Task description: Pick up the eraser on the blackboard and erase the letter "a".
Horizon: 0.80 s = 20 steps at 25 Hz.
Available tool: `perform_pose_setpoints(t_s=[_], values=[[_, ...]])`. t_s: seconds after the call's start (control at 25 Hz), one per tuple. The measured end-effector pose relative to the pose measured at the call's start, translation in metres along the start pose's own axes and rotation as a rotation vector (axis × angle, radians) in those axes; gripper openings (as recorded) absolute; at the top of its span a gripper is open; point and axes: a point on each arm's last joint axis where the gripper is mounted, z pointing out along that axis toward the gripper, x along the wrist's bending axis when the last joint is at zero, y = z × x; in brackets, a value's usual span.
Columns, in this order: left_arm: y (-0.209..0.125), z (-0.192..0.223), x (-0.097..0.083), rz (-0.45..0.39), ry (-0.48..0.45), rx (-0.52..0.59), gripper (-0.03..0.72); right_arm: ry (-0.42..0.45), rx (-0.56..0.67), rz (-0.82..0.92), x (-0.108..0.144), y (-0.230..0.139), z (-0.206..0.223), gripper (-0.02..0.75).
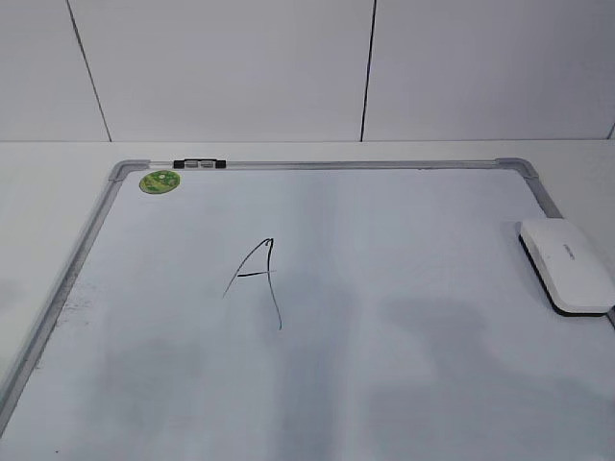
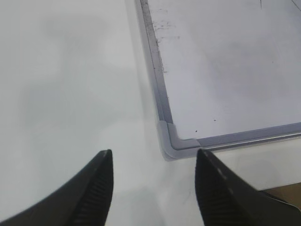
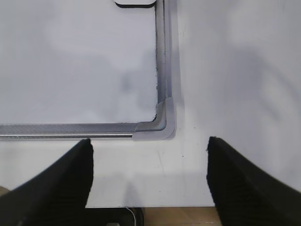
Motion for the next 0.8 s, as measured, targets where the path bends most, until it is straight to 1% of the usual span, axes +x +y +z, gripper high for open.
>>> perform_pose_setpoints(t_s=[0.6,0.72,0.8], values=[[0.000,0.000,0.000,0.001,0.000,-0.004,0.417,0.000,-0.007,0.000,0.000,0.000,-0.001,0.593],[-0.004,-0.006,-0.001,0.007,0.003,-0.044,0.414,-0.002,-0.058,0.003,0.000,-0.005,-0.007,0.593],[-0.008,-0.012,-0.002,0.014,0.006,-0.095,0.413,-0.003,-0.122,0.006,0.000,-0.011,-0.014,0.593]])
